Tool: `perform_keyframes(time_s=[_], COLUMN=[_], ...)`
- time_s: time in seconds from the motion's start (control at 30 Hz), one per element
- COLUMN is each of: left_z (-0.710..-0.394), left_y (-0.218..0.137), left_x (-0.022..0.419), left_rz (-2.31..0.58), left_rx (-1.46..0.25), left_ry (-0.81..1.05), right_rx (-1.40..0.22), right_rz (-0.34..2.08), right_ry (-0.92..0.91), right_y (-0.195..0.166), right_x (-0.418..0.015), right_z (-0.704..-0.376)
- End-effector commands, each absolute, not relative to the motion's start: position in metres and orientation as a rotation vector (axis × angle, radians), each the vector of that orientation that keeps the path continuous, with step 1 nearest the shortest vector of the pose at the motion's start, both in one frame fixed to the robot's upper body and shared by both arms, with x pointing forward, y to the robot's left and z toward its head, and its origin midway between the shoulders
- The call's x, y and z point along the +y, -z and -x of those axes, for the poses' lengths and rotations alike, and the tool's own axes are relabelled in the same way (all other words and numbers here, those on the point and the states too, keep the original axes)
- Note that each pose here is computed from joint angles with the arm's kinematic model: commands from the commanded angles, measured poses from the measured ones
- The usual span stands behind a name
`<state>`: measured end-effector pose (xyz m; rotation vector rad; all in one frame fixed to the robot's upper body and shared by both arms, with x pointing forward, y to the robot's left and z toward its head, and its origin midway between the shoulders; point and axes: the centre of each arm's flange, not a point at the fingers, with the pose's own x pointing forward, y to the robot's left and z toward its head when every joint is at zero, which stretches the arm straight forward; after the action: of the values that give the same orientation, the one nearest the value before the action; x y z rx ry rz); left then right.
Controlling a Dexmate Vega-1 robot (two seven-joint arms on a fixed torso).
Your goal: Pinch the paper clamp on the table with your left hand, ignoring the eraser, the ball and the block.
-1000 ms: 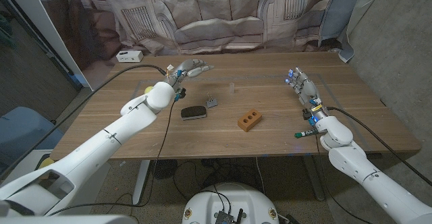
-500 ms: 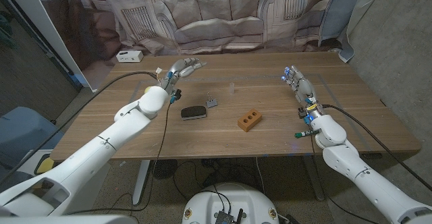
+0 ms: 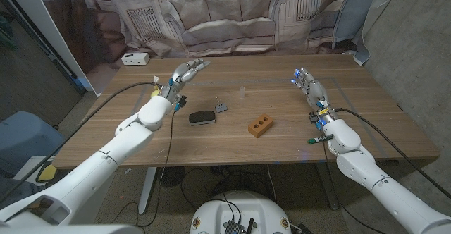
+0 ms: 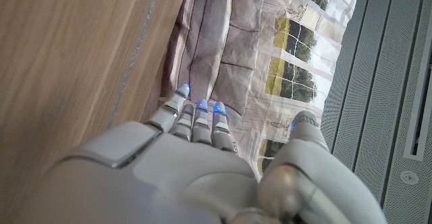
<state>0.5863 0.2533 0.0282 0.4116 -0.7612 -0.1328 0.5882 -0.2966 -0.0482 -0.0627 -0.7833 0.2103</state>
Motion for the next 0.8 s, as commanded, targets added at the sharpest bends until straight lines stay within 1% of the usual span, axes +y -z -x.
perform_keyframes(time_s=[0.03, 0.4, 0.8], left_z=[-0.589, -0.595, -0.596], left_y=[-0.011, 0.011, 0.032], left_x=[0.266, 0.284, 0.292], left_rz=[-0.198, -0.075, -0.022], left_rx=[-0.793, -0.785, -0.766], left_ry=[0.227, 0.238, 0.218], right_rx=[-0.775, -0.764, -0.742], right_rz=[0.060, 0.090, 0.098], right_ry=[-0.223, -0.229, -0.249], right_y=[0.046, 0.050, 0.057], right_x=[-0.290, -0.285, -0.280], right_z=[-0.583, -0.586, -0.589])
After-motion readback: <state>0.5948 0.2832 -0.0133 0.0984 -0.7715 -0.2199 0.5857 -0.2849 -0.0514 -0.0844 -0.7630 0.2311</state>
